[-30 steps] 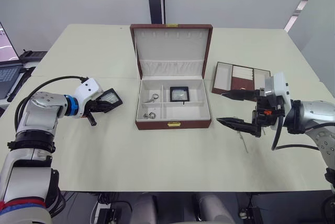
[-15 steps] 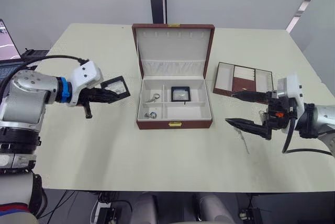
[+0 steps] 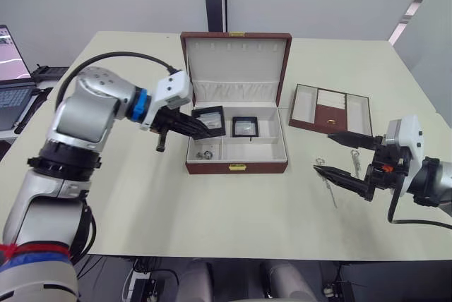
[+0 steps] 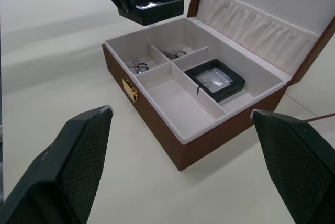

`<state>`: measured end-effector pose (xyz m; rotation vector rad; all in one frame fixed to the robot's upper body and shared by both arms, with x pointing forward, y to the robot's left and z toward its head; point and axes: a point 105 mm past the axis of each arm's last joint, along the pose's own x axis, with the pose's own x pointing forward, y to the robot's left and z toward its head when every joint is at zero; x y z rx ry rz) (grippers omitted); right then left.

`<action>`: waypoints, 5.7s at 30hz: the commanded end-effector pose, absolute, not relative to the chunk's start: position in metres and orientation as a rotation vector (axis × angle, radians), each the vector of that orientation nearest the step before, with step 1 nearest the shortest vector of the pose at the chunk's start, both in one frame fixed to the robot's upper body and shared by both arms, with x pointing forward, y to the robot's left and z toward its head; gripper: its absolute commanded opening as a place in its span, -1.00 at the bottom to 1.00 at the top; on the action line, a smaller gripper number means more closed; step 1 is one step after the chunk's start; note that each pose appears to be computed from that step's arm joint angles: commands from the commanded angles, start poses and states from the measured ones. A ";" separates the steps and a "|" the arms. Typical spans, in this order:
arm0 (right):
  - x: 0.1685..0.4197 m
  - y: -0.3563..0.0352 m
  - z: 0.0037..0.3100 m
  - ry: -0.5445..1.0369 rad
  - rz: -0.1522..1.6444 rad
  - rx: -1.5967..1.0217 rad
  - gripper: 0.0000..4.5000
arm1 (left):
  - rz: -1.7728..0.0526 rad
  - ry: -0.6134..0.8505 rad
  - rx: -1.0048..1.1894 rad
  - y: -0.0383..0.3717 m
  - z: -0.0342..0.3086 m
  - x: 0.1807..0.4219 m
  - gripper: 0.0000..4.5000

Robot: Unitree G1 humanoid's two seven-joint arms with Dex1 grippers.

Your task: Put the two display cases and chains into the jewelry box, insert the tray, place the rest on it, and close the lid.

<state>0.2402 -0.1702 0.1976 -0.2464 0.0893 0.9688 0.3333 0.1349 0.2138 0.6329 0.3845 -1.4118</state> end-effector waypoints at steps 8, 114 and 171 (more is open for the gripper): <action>0.226 -0.171 0.205 0.041 0.904 -0.259 1.00 | -1.558 0.386 0.661 0.095 0.198 0.342 -0.99; 0.298 -0.359 0.129 0.183 0.337 -0.157 1.00 | -0.074 0.284 0.212 0.381 0.145 0.260 0.99; 0.367 -0.301 0.177 0.413 0.817 -0.516 1.00 | -1.127 -0.004 0.346 0.138 0.202 0.301 0.99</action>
